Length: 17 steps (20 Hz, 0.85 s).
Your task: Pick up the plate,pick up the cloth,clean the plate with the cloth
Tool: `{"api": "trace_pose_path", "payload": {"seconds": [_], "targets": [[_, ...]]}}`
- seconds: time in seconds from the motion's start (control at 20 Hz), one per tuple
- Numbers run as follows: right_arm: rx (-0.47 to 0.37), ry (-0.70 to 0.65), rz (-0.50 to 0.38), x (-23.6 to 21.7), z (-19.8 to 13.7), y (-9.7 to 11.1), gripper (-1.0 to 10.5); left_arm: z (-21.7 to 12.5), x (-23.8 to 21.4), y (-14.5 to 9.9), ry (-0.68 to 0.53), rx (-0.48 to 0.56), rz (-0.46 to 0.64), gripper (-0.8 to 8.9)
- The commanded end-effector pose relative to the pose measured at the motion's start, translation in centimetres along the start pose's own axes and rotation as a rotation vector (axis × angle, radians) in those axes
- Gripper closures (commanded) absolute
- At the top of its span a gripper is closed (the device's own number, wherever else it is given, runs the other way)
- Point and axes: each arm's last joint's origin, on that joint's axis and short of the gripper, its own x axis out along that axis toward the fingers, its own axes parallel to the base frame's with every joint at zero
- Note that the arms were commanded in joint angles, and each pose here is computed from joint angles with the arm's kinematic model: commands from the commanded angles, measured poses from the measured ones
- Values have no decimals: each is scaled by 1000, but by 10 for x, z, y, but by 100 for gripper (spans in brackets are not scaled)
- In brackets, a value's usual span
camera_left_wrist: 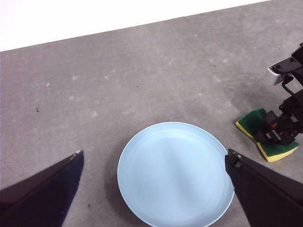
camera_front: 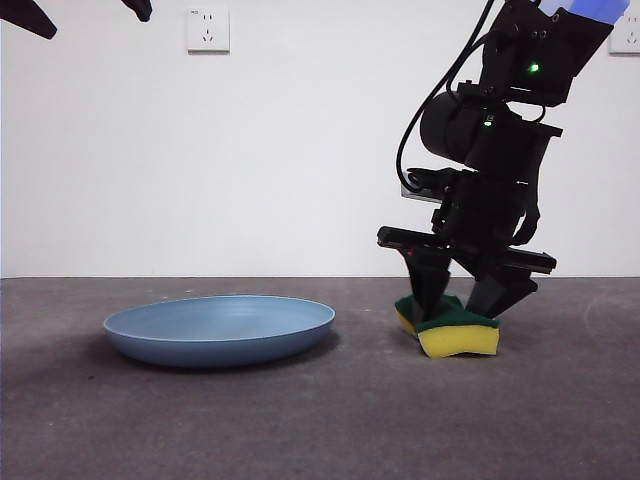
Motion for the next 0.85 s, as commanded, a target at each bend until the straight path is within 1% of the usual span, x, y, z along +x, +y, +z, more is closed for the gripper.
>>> {"api": "trace_pose_path", "payload": {"seconds": [0.05,0.3,0.5,0.55,0.6,0.65,0.7,0.75,0.8,0.85], "targets": [[-11,40,-8,8,-5,-1,315,-1,1,-1,9,5,-13,311],[10,13,-4,-2,-3,0,317,-1,1,-1,9,4,-21,311],[0,-120,14,-53,5,6,323,-1,1,-1,10,5,-20,312],[-3,-153,18,-70,5,8,382,-1,1,-1,11,5,-19,312],[-6,-184,23,-90,3,9,570,-2,2,-2,15,6,-19,317],[-9,-208,26,-106,0,10,789,-2,3,-2,18,7,-14,385],[-23,-242,30,-125,-4,11,964,-3,5,-2,27,9,-13,592],[-30,-281,35,-143,-7,12,955,-3,6,-2,35,27,-12,848],[-41,-307,39,-154,-10,14,955,-4,7,-2,39,30,-11,819],[-53,-340,44,-169,-15,16,955,-4,9,-3,46,34,-11,821]]}}
